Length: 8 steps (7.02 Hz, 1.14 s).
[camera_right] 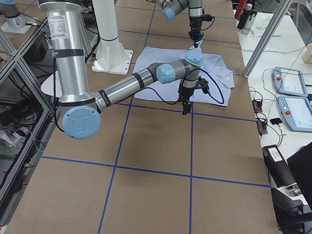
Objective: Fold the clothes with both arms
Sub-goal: 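Lift the sleeve with the left gripper and fold it across the shirt front, then release the sleeve on the shirt and raise the left gripper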
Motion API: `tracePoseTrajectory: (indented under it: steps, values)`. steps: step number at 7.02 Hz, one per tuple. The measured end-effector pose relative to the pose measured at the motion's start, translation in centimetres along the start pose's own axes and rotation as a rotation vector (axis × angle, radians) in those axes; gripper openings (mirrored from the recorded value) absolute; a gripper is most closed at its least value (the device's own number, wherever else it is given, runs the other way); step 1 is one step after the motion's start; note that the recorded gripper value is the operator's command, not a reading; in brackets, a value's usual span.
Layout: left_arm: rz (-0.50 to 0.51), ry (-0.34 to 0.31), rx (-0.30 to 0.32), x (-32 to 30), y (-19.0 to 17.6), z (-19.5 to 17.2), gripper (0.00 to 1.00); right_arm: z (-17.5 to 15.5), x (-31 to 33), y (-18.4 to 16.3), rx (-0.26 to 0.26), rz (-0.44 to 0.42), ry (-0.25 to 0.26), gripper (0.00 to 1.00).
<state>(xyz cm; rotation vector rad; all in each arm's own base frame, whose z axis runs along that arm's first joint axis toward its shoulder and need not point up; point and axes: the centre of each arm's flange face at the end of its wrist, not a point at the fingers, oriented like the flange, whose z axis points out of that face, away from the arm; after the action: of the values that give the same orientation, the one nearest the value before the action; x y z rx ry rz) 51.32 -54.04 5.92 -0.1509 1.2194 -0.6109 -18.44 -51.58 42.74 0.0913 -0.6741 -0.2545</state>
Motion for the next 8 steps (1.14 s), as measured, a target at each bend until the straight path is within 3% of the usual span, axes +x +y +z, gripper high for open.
tracePoseTrajectory:
  steps: [3,6,8]
  values:
    - [0.099,0.046,0.039,-0.4,6.8,7.0,0.0,0.3,0.2,0.0,-0.006,0.007,0.001,1.0]
    - [0.439,0.092,0.151,-0.3,12.0,10.0,0.0,0.4,0.3,0.1,-0.009,0.009,0.0,1.0]
    - [0.621,0.145,0.227,0.3,13.1,10.2,0.0,0.4,0.3,0.0,-0.008,0.01,0.0,1.0]
